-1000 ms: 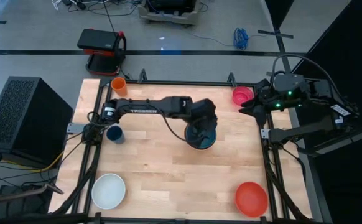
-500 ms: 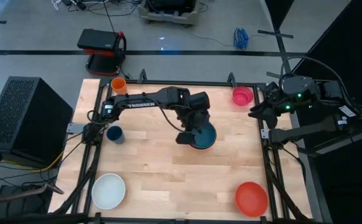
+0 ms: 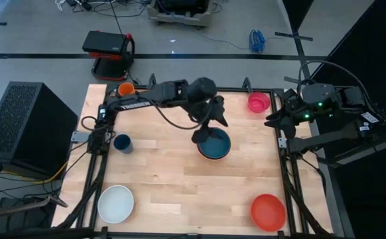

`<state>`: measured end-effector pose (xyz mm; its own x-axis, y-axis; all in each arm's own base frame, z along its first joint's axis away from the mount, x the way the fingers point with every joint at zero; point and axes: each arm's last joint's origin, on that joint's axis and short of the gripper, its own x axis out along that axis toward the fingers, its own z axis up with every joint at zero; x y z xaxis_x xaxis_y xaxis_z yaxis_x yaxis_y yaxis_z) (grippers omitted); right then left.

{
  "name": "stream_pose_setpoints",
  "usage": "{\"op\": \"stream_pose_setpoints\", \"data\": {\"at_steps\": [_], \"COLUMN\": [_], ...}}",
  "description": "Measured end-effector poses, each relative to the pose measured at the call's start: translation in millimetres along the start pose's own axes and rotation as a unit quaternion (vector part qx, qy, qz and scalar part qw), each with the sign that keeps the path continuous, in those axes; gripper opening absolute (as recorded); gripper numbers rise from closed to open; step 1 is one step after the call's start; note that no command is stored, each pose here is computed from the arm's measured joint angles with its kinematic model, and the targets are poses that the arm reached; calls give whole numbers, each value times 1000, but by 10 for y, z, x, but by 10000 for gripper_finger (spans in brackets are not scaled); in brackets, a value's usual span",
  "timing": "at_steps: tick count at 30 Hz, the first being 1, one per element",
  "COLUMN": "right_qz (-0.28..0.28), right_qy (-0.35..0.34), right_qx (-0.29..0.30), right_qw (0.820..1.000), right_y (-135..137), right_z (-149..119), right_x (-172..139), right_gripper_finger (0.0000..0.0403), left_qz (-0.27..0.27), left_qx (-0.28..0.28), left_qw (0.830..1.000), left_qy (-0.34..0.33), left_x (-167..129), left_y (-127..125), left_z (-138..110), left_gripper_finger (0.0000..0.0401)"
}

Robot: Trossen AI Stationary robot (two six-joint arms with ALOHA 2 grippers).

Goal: Nest bowls inside each other
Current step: Stack the white bowl into the blue bowl

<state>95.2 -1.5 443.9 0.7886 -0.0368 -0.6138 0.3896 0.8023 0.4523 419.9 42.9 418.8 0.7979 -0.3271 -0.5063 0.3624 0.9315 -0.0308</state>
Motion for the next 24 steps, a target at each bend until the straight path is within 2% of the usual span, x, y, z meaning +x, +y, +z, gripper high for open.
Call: {"op": "stream_pose_setpoints", "data": {"at_steps": [8, 12, 24], "right_qz": [-5, 0, -6], "right_qy": [-7, -16, -24], "right_qx": [-6, -9, -9], "right_qw": [1000, 1000, 1000], "right_y": [-2, 5, 4], "right_z": [5, 16, 25], "right_x": [-3, -11, -13], "right_gripper_finger": [170, 163, 163], "left_qz": [4, 6, 114], "left_qx": [-16, -64, -59], "left_qw": [1000, 998, 988], "left_qy": [15, 15, -84], "left_x": [-92, -17, -83], "left_y": [37, 61, 181], "left_z": [-36, -84, 126], "left_gripper_finger": [220, 217, 177]}}
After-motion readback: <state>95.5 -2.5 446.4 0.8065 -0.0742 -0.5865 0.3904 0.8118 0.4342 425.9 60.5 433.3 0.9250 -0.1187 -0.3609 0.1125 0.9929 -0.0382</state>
